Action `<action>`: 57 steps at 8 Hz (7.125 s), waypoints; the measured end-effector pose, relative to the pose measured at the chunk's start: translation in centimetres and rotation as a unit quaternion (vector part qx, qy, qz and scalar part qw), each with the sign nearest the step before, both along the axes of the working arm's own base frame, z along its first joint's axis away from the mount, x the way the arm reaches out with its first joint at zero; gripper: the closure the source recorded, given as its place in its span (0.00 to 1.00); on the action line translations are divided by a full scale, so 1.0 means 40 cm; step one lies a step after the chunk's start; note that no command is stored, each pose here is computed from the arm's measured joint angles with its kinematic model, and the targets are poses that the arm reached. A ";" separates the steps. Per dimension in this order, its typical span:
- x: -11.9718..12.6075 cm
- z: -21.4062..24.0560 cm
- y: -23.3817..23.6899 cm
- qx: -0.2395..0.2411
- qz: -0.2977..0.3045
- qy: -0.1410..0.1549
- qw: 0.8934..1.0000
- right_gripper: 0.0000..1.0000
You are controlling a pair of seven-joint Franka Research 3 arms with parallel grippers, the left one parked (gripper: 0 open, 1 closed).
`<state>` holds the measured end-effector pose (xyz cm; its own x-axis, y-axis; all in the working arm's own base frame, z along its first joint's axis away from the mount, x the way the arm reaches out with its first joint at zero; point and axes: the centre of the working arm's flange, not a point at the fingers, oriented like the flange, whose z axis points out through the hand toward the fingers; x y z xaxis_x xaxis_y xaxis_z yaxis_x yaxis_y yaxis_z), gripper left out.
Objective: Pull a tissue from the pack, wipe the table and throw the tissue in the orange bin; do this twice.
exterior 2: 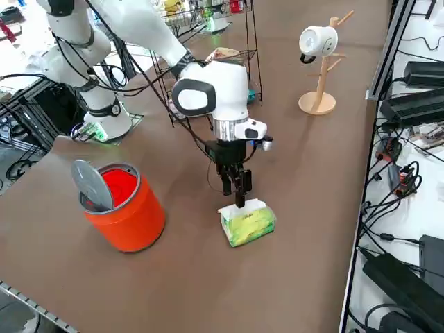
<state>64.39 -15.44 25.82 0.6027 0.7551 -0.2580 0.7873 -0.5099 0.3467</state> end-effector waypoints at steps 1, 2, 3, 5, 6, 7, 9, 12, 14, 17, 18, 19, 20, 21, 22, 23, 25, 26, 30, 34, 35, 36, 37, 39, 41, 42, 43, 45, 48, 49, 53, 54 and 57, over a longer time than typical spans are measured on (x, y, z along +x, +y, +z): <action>0.002 -0.004 0.000 0.000 0.000 0.001 1.000 0.24; 0.002 -0.011 0.001 0.001 0.001 0.000 1.000 0.28; 0.003 -0.017 0.003 0.003 0.003 0.000 1.000 0.30; 0.011 -0.033 0.003 0.005 0.006 -0.003 1.000 0.32; 0.014 -0.041 0.002 0.005 0.006 -0.002 1.000 0.37; 0.015 -0.050 0.001 0.006 0.006 -0.001 1.000 0.38; 0.018 -0.061 -0.001 0.006 0.006 0.000 1.000 0.43; 0.018 -0.079 -0.007 0.008 0.009 -0.001 1.000 0.46; 0.018 -0.080 -0.010 0.008 0.009 -0.002 1.000 0.63; 0.017 -0.081 -0.015 0.008 0.008 -0.002 1.000 0.75; 0.017 -0.081 -0.017 0.008 0.007 -0.002 1.000 0.76; 0.017 -0.081 -0.018 0.008 0.007 -0.002 1.000 0.83; 0.017 -0.081 -0.019 0.008 0.007 -0.002 1.000 0.85; 0.016 -0.082 -0.019 0.008 0.006 -0.002 1.000 0.86; 0.016 -0.082 -0.021 0.007 0.006 -0.002 1.000 0.87; 0.015 -0.082 -0.024 0.007 0.005 -0.002 1.000 0.95; 0.013 -0.083 -0.030 0.007 0.003 -0.001 1.000 0.99; 0.015 -0.080 -0.033 0.007 0.003 -0.003 1.000 0.99; 0.039 -0.038 -0.048 0.000 -0.003 -0.014 1.000 0.99; 0.044 0.024 -0.038 0.004 -0.026 -0.009 1.000 0.99; 0.044 0.036 -0.033 0.007 -0.031 -0.008 0.999 0.99; 0.045 0.049 -0.031 0.008 -0.036 -0.005 0.999 0.99; 0.047 0.064 -0.030 0.007 -0.040 -0.004 0.999 0.99; 0.050 0.098 -0.020 0.007 -0.045 -0.003 0.999 0.99; 0.052 0.134 -0.012 0.008 -0.053 -0.001 0.999 0.99; 0.054 0.157 -0.003 0.016 -0.063 -0.001 0.998 0.99; 0.053 0.183 0.004 0.027 -0.074 -0.003 0.997 0.99; 0.047 0.228 0.011 0.048 -0.095 -0.005 0.994 0.99; 0.033 0.279 0.029 0.079 -0.123 -0.001 0.989 0.99; 0.027 0.297 0.036 0.089 -0.130 0.001 0.987 0.99; 0.014 0.371 0.082 0.138 -0.203 0.020 0.969 0.99; 0.009 0.385 0.102 0.171 -0.227 0.021 0.958 0.99; -0.023 0.416 0.150 0.216 -0.311 0.016 0.925 0.99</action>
